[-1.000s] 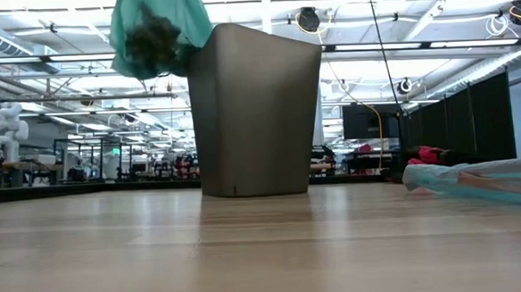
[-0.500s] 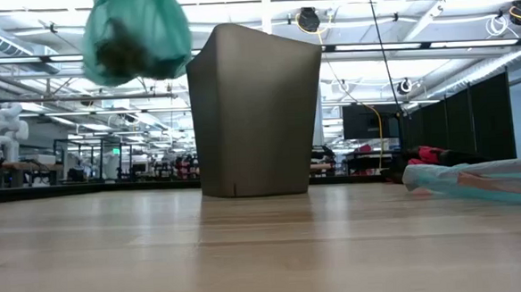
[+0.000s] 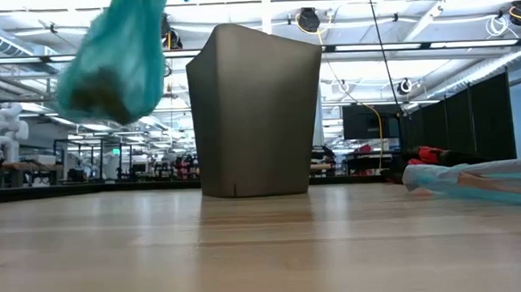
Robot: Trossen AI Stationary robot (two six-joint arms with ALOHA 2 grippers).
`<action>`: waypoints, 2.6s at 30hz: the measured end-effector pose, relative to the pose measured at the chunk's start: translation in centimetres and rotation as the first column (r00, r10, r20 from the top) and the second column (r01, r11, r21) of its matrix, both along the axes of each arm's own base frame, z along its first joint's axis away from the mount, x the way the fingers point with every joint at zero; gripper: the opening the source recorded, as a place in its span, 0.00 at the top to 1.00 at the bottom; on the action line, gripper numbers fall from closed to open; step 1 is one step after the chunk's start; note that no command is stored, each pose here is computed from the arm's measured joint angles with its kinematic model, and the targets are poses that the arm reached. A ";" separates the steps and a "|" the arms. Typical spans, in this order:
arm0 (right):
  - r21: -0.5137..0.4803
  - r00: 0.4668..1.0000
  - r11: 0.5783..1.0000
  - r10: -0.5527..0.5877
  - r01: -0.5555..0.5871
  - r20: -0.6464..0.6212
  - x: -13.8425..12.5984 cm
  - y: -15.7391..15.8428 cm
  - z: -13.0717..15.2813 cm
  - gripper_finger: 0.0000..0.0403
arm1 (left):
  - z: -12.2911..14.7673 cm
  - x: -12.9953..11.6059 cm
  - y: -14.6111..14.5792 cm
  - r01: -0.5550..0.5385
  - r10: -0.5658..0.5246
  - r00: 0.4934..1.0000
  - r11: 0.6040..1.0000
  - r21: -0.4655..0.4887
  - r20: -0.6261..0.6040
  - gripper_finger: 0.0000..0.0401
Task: Place trash/remove bag and relplace
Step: Remove the blue trash bag from the trash bin
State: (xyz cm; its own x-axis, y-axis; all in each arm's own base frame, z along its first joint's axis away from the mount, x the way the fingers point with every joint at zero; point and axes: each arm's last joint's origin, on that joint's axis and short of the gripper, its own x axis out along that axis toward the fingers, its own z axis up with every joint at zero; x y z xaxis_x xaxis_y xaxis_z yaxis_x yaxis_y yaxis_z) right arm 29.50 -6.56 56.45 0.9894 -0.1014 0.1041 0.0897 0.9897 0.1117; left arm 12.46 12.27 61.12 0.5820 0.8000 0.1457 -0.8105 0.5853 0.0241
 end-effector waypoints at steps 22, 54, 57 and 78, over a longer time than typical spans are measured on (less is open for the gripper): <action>0.053 1.000 0.999 -0.004 0.006 -0.031 -0.1 -0.4 -0.3 0.59 | -11.9 -0.2 -0.5 -0.059 0.045 0.998 0.948 -0.312 -0.052 1.00; 0.058 0.997 0.998 -0.001 0.006 -0.083 1.1 -0.5 -1.4 0.59 | -19.2 -0.2 -0.4 0.012 -0.031 0.998 0.947 -0.321 -0.052 1.00; 0.048 0.996 0.999 -0.001 0.005 -0.086 1.1 -0.5 -1.4 0.59 | -20.6 -0.2 -0.5 0.007 -0.037 0.996 0.938 -0.348 -0.080 1.00; 0.040 0.995 0.999 -0.003 0.006 -0.098 1.2 -0.3 -1.5 0.56 | -24.7 -0.3 -0.8 0.034 -0.075 0.996 0.851 -0.524 -0.057 0.81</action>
State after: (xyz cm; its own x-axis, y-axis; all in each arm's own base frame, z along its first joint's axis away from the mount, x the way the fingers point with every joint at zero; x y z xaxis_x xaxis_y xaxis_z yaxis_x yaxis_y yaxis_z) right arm 30.68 -6.91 54.96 0.9941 -0.1080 0.0025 0.1066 0.9842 0.1416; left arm 12.15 11.47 36.39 0.6196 0.7127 -0.3287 -0.7847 0.5716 -0.2398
